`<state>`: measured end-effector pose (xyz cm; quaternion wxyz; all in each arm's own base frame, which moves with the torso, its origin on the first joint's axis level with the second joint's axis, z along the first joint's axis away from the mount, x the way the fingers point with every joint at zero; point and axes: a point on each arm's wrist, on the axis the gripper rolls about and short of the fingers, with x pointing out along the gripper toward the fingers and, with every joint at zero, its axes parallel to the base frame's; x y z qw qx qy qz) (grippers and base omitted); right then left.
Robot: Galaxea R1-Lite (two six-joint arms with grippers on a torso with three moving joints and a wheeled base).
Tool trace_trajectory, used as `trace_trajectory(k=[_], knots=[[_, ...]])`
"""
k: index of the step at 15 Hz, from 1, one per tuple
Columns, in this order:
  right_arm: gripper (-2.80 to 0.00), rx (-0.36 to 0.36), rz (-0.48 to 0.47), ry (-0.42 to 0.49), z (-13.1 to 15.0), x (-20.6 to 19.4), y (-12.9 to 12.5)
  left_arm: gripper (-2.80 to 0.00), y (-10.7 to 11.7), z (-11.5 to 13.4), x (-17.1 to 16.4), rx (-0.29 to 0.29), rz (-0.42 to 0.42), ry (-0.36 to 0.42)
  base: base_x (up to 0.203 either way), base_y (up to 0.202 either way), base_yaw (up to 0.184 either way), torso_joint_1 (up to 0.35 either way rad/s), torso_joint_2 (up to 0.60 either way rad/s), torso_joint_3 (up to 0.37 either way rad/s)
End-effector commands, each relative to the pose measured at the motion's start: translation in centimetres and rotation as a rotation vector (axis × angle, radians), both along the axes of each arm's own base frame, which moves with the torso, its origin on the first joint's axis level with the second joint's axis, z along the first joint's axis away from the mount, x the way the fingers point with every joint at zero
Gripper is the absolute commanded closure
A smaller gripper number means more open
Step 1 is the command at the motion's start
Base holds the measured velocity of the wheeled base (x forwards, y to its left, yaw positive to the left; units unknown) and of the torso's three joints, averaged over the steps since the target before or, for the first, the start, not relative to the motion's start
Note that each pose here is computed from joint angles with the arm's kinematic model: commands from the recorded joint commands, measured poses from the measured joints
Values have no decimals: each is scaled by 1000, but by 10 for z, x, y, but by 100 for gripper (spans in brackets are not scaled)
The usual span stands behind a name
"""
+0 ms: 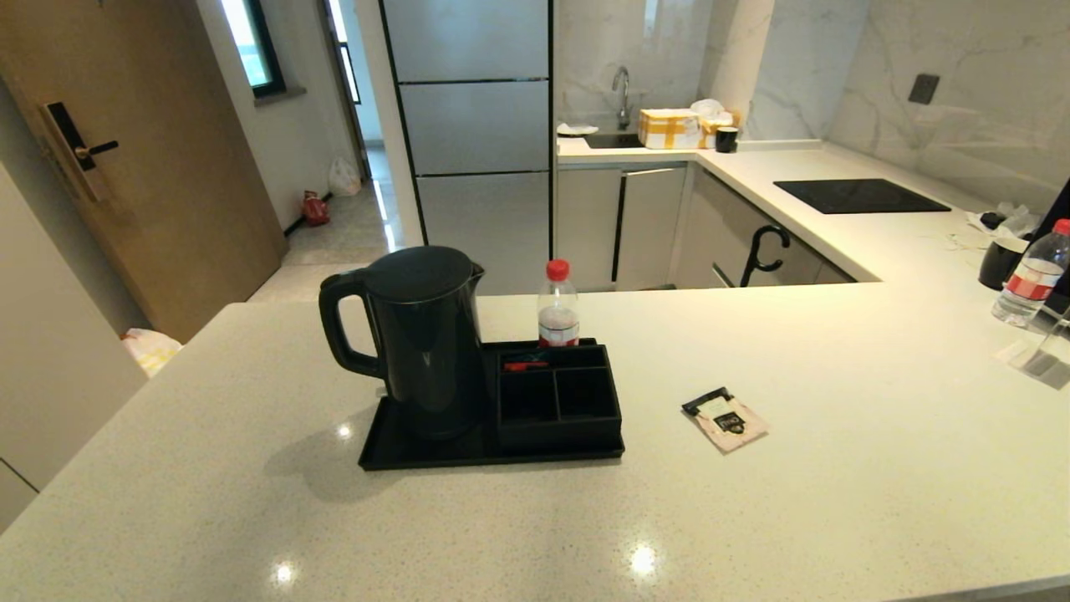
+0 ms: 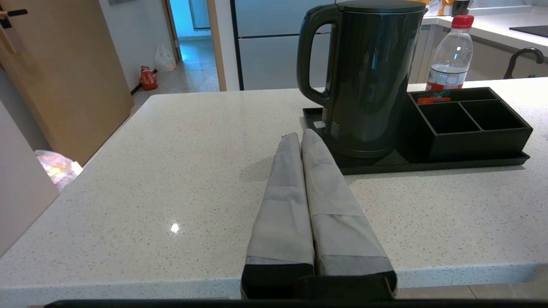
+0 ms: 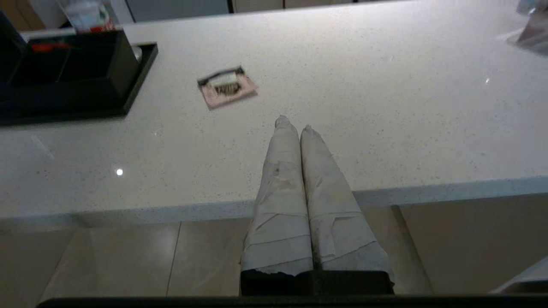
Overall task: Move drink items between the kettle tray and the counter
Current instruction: Return the tea bag to its original position
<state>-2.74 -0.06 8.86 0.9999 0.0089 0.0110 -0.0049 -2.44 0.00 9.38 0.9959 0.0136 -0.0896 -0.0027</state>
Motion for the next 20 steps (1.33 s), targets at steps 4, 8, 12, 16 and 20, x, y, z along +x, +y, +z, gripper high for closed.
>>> trace_trajectory(k=[4, 8, 12, 16, 20], knots=[[0, 82, 0, 30, 94, 18, 0, 0, 0, -11, 3, 0, 0, 37, 0, 0, 0, 0, 0, 0], [0, 207, -9, 282, 158, 61, 1, 0, 0, -11, 3, 0, 0, 37, 0, 0, 0, 0, 0, 0], [0, 258, 19, 384, 157, 75, 2, 0, 0, -11, 3, 0, 0, 37, 0, 0, 0, 0, 0, 0], [0, 295, 65, 697, 138, 145, 6, 0, 0, -11, 3, 0, 0, 37, 0, 0, 0, 0, 0, 0], [0, 277, 91, 782, 134, 193, 9, 0, 0, -11, 3, 0, 0, 37, 0, 0, 0, 0, 0, 0]])
